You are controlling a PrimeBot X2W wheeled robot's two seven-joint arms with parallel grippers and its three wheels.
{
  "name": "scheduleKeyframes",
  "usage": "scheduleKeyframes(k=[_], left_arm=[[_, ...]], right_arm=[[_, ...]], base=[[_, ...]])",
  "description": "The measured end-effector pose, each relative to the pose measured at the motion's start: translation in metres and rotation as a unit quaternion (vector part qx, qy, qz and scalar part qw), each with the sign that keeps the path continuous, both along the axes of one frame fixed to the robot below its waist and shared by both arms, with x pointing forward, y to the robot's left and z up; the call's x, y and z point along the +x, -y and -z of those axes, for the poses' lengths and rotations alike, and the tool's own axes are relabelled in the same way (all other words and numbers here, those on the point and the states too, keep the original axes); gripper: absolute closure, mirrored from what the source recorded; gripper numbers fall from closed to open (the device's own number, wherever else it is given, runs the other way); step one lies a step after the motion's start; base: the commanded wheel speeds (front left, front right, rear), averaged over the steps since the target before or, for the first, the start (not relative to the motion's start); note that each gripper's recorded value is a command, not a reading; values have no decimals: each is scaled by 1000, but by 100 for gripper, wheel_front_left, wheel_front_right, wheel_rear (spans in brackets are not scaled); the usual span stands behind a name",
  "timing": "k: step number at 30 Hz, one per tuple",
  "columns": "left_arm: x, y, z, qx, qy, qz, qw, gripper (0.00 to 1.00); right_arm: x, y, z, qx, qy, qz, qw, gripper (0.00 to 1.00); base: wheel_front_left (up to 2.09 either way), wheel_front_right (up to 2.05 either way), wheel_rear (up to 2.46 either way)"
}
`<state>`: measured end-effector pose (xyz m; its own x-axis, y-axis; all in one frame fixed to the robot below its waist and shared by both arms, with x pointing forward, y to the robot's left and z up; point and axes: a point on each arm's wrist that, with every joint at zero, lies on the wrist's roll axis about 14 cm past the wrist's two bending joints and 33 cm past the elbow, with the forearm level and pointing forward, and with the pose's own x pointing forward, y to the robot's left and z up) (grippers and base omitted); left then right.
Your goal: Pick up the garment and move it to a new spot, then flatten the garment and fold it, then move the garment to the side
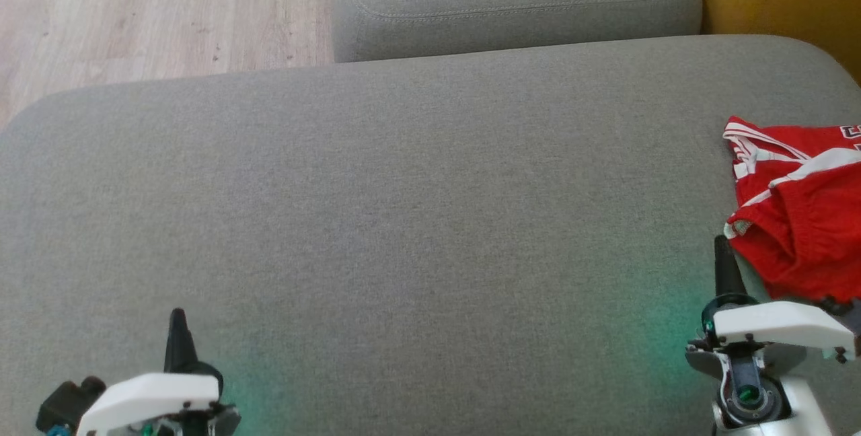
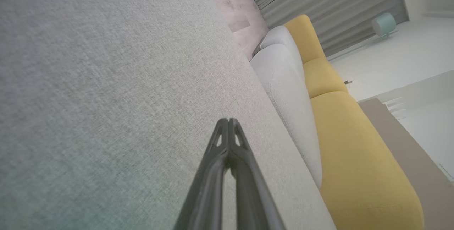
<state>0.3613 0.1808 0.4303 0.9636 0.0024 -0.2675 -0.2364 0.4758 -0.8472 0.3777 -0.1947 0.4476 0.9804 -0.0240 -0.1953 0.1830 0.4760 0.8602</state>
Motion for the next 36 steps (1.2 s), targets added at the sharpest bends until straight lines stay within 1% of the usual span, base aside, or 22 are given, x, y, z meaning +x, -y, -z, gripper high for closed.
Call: scheduleKeyframes(k=[9, 19, 36], left_arm=[[3, 0, -7, -45, 11, -6, 999, 100], [4, 0, -14, -100, 22, -13, 995, 100], [8, -6, -29, -190, 51, -30, 980, 100]], right_arm=[[3, 4, -8, 44, 14, 12, 999, 100], [0, 5, -11, 99, 20, 19, 995, 100], [5, 9, -32, 191, 56, 29, 980, 100]], base=[[0, 0, 0], [0, 0, 0], [0, 0, 0]])
